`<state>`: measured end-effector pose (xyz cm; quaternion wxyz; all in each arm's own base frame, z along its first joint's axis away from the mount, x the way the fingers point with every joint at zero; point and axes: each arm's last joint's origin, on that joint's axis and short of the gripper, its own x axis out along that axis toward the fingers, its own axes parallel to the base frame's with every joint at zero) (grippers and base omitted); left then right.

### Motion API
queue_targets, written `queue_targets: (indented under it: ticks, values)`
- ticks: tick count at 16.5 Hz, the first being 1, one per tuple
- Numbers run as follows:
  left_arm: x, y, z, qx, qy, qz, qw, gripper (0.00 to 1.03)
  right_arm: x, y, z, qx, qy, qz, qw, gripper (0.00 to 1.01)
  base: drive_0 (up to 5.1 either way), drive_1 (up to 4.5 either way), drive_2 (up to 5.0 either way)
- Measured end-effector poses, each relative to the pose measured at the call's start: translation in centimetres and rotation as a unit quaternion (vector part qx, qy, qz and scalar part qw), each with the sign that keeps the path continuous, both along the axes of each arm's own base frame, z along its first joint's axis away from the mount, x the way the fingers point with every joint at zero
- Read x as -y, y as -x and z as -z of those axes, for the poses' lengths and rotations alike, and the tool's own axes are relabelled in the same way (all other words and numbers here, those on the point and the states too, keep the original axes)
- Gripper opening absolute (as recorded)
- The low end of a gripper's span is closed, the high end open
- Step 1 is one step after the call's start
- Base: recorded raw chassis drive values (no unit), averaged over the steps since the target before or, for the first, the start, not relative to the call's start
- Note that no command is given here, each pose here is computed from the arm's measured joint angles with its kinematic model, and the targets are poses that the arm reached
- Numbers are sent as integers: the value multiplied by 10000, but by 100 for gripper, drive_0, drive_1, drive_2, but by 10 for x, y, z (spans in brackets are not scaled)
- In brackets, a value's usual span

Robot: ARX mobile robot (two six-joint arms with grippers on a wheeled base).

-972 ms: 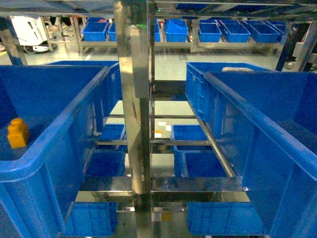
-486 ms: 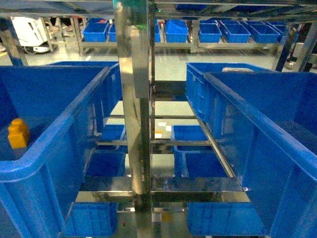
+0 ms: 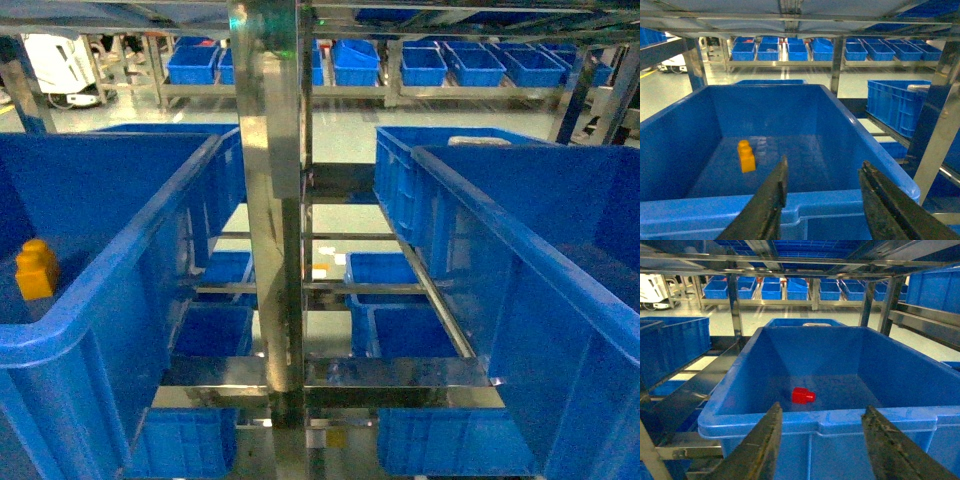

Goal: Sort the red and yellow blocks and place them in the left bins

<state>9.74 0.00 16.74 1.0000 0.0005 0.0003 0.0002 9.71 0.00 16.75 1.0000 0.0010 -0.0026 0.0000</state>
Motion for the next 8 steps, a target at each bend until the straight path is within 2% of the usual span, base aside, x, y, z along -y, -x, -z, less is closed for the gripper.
queue_targets:
  ticks: [4, 5, 8]
  values:
    - [0, 0, 0, 4, 0, -2, 10000, 94, 0, 0, 0, -2, -2, 0, 10000, 99, 0, 0, 0]
    - [0, 0, 0, 4, -4, -2, 10000, 99, 0, 0, 0, -2, 0, 0, 10000, 98, 0, 0, 0]
    - [0, 0, 0, 6, 0, -2, 10000, 98, 0, 0, 0, -2, 0, 0, 10000, 98, 0, 0, 0]
